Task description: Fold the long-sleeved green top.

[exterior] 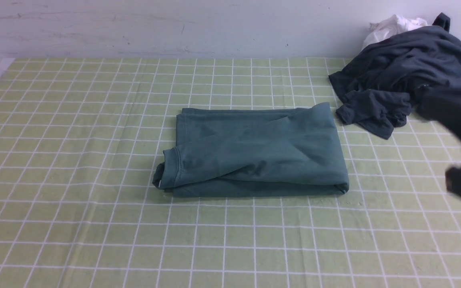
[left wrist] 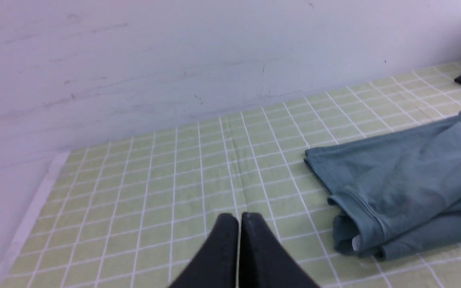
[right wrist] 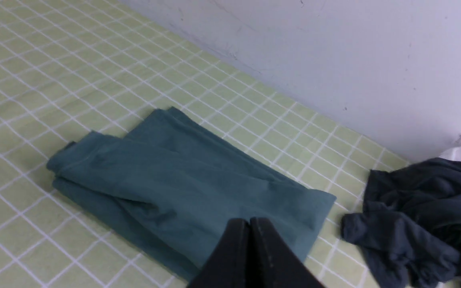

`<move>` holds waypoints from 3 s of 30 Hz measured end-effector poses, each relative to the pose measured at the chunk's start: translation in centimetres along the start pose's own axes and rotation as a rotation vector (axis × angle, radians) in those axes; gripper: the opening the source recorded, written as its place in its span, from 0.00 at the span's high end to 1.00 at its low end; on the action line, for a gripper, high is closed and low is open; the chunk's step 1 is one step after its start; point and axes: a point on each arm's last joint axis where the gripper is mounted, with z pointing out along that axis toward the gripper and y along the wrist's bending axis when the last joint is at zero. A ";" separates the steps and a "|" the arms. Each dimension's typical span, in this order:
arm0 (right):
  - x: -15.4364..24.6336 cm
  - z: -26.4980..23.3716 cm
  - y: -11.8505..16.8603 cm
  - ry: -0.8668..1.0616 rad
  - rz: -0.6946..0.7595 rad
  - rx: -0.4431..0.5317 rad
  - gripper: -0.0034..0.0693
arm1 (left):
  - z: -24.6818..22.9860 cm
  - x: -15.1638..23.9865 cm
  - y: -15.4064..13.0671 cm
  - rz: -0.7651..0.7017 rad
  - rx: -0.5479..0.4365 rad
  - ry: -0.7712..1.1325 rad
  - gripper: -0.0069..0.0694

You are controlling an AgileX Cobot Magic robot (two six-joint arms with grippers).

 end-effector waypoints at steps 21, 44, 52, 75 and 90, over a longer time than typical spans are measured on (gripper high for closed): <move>16.0 -2.2 4.0 -0.060 0.256 -0.063 0.97 | 0.0 0.1 0.0 0.005 -0.001 -0.007 0.91; 18.6 -7.6 1.1 0.056 0.152 0.480 0.97 | 0.0 0.1 0.0 0.003 -0.004 -0.006 0.92; 18.6 -7.4 1.5 0.042 0.192 0.434 0.97 | 0.0 0.1 0.0 0.003 -0.004 -0.006 0.92; 18.5 -7.3 1.7 0.055 0.143 0.413 0.97 | 0.0 0.1 0.0 0.003 -0.004 -0.006 0.92; 18.5 -7.3 1.7 0.056 0.152 0.409 0.97 | -1.3 9.0 -0.5 0.028 -0.138 -0.035 0.92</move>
